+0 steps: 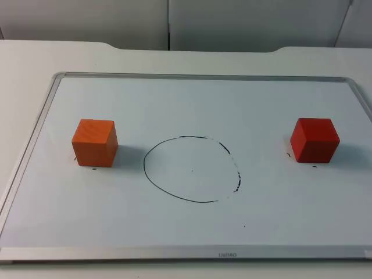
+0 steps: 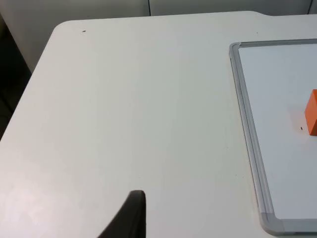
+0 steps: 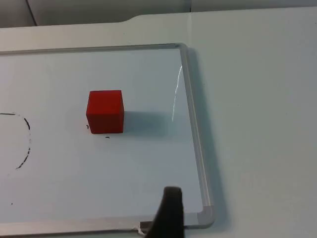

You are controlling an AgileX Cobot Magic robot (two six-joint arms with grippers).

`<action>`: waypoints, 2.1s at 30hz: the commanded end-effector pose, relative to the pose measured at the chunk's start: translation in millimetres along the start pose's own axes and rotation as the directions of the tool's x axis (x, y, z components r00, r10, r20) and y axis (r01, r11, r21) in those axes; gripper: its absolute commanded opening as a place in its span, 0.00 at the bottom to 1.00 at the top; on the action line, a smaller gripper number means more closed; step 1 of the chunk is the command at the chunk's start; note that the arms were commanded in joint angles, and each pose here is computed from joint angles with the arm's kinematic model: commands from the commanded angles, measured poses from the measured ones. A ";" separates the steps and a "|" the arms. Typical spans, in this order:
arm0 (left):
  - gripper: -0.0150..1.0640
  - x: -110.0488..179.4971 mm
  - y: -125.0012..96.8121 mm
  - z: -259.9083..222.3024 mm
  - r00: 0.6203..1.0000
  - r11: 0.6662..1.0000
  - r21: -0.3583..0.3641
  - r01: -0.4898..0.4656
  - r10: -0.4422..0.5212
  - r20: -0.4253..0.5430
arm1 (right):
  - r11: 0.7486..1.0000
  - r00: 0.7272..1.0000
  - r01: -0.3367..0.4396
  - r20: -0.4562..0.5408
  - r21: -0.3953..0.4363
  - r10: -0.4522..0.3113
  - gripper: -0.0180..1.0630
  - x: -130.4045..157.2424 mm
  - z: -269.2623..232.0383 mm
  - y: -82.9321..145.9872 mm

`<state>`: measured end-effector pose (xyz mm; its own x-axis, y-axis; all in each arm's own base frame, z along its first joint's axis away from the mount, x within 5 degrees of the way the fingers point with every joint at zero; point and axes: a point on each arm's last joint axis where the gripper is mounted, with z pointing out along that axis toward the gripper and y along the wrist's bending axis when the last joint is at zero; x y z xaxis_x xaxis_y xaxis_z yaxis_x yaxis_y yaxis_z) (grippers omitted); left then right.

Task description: Pick up one cube with the left hand and another cube with the right hand. First place the cube in the right hand at the target position, then stack the cube in the left hand on top.

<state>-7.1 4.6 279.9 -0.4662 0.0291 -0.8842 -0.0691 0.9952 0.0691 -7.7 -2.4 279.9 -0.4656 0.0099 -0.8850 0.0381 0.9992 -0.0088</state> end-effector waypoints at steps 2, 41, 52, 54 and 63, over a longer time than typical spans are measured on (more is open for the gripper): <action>0.99 0.6 -0.2 0.3 1.000 1.000 0.008 0.004 -0.004 0.005 | 1.000 1.000 0.002 0.004 -0.004 -0.002 0.72 0.7 1.4 0.2; 0.99 0.6 -0.2 0.3 1.000 1.000 0.008 0.002 -0.002 0.005 | 0.999 0.996 0.041 -0.082 -0.032 -0.044 0.99 -78.3 26.2 3.7; 0.99 0.6 -0.2 0.3 1.000 1.000 0.008 0.002 -0.002 0.005 | 0.994 0.940 0.030 -0.335 -0.106 -0.064 0.95 -146.2 111.2 12.3; 0.99 0.6 -0.2 0.3 1.000 1.000 0.008 0.002 -0.002 0.005 | 0.993 0.934 0.037 -0.349 -0.116 -0.075 0.95 -152.1 119.8 13.2; 0.99 0.6 -0.2 0.3 1.000 1.000 0.008 0.002 -0.002 0.005 | 0.982 0.871 0.062 -0.470 -0.179 -0.141 0.94 -163.2 194.0 34.6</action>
<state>-7.1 4.6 279.9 -0.4662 0.0291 -0.8842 -0.0691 0.9952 0.0691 237.7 21.2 331.2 -0.8389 -0.1051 -0.5341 -0.1396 0.9899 0.0244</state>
